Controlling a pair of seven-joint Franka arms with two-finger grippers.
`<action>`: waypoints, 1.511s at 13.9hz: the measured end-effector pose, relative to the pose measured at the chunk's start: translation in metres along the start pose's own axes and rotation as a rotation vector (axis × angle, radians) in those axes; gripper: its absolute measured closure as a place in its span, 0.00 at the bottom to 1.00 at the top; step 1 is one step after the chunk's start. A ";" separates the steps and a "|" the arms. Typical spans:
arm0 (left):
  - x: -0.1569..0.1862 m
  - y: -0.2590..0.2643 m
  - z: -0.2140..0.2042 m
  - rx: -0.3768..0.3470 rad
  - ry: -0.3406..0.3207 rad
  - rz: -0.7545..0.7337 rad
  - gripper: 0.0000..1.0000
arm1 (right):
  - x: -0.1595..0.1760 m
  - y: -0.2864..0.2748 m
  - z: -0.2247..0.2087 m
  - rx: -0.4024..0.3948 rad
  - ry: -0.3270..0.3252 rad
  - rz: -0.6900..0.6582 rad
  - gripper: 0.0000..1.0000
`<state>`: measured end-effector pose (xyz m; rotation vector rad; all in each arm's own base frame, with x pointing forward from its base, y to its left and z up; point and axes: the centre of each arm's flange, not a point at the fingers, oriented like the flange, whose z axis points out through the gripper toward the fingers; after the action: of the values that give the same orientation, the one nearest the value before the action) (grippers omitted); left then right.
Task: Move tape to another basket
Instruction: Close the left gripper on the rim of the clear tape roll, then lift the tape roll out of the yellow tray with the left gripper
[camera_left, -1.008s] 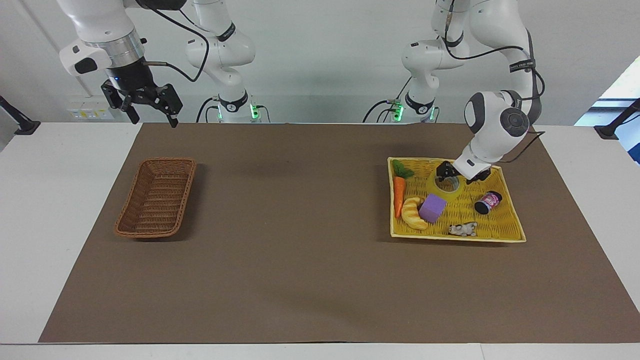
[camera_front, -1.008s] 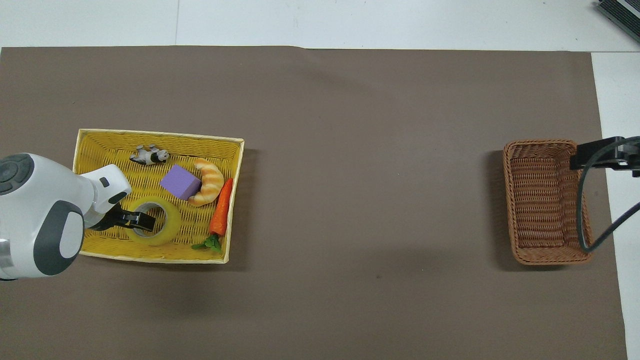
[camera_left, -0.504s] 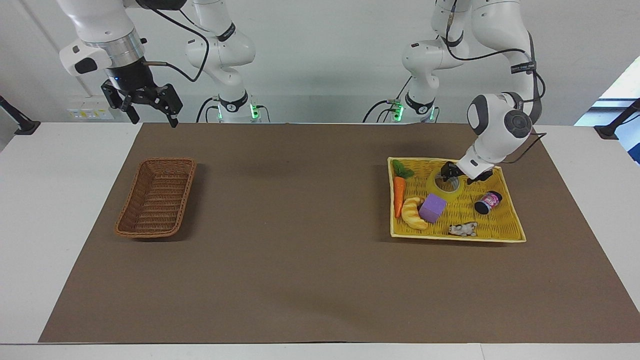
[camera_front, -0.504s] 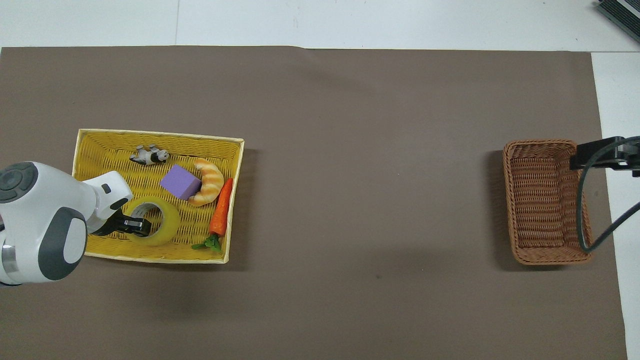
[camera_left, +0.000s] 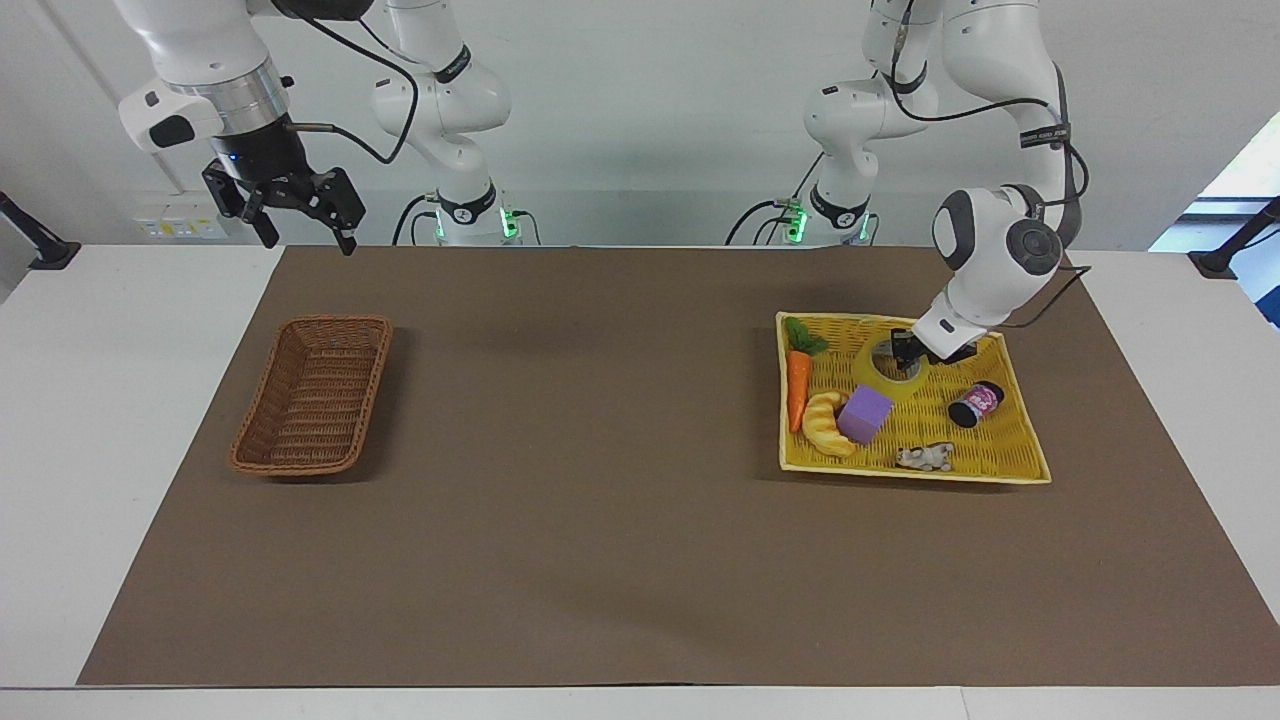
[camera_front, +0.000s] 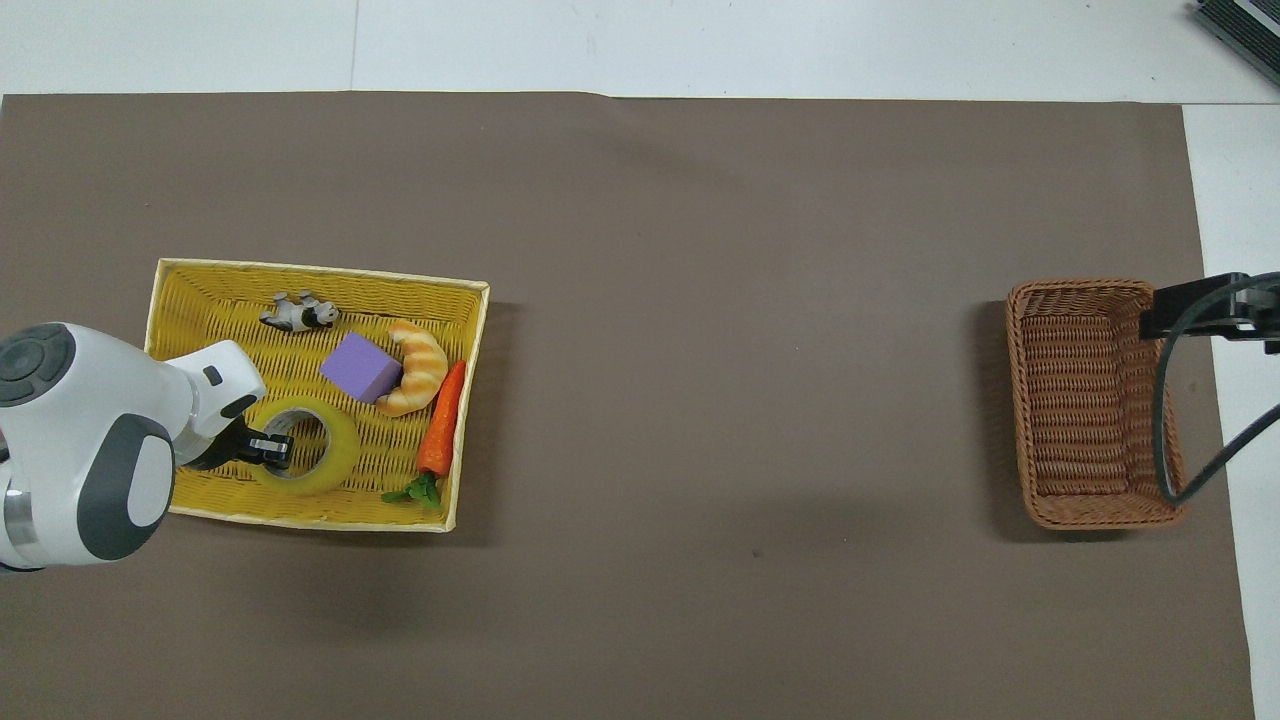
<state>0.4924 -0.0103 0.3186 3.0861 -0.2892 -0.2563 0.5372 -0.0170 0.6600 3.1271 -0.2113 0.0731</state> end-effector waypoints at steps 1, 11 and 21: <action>0.000 0.000 0.000 0.000 0.002 0.000 0.70 | 0.000 0.000 0.000 0.000 0.000 0.000 0.00; 0.018 0.001 -0.066 -0.005 -0.019 0.011 0.78 | 0.000 0.000 0.000 0.000 0.000 0.000 0.00; 0.026 0.001 -0.206 0.004 0.055 -0.124 0.78 | 0.000 0.000 0.000 0.000 0.000 0.000 0.00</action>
<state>0.5518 -0.0134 0.5176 3.1130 -0.0973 -0.1731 0.5372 -0.0170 0.6600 3.1271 -0.2113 0.0731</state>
